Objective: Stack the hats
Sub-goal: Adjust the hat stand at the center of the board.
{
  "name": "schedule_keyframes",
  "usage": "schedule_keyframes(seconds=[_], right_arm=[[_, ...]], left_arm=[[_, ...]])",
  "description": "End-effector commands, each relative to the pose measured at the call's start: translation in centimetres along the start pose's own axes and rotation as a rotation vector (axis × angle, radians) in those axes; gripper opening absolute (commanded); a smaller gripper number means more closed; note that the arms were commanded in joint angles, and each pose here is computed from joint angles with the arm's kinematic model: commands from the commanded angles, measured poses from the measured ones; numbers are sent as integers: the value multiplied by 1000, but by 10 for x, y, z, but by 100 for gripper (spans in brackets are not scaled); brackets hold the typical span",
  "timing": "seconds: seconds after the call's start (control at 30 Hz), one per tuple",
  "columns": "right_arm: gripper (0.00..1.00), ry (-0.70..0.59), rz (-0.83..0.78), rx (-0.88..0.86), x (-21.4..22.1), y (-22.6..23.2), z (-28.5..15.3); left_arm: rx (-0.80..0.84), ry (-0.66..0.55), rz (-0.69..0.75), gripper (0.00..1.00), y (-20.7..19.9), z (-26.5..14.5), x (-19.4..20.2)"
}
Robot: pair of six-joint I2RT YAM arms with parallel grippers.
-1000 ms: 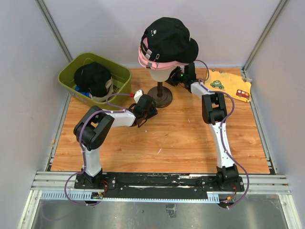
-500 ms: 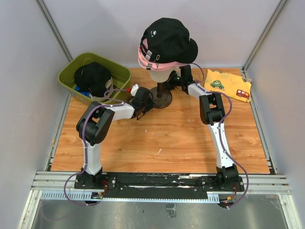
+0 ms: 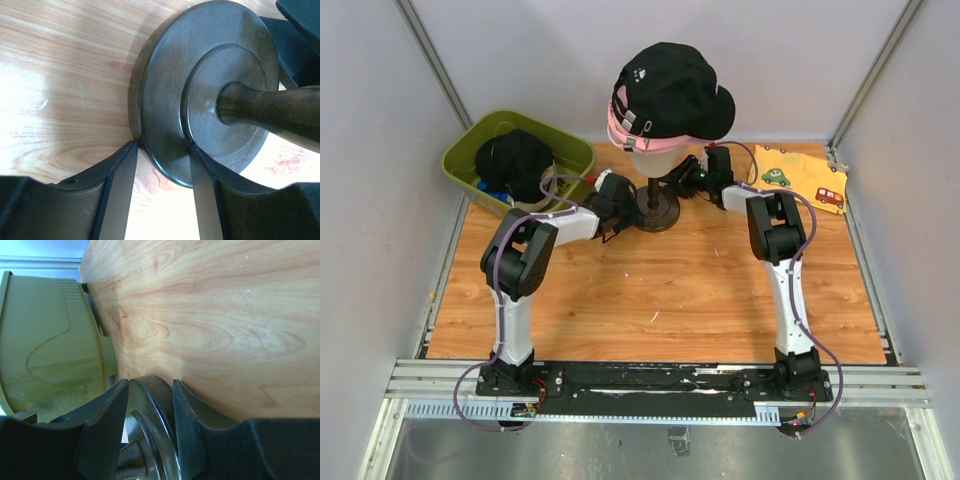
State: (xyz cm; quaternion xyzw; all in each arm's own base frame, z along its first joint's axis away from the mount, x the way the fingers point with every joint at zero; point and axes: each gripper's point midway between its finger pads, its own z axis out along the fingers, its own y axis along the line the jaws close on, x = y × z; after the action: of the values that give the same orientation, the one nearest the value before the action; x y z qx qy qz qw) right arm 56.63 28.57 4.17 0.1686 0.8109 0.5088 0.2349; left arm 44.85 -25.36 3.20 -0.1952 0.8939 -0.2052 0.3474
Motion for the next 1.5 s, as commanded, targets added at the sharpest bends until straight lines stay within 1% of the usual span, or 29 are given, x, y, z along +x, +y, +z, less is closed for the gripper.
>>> schedule_keyframes(seconds=[0.0, 0.2, 0.63, 1.03, 1.47], right_arm=[[42, 178, 51, 59, 69, -21, -3], [42, 194, 44, 63, 91, -22, -10], [41, 194, 51, 70, 119, -24, -23], [40, 174, 45, 90, 139, -27, -38], [40, 159, 50, 90, 154, -29, -55]], left_arm=[[-66, 114, 67, 51, 36, 20, 35], [-34, 134, 120, 51, 30, 24, 36], [-27, 148, 214, 51, 29, 33, 33], [-12, 130, 260, 51, 25, 37, 21], [22, 132, 261, 51, 14, 43, 18]])
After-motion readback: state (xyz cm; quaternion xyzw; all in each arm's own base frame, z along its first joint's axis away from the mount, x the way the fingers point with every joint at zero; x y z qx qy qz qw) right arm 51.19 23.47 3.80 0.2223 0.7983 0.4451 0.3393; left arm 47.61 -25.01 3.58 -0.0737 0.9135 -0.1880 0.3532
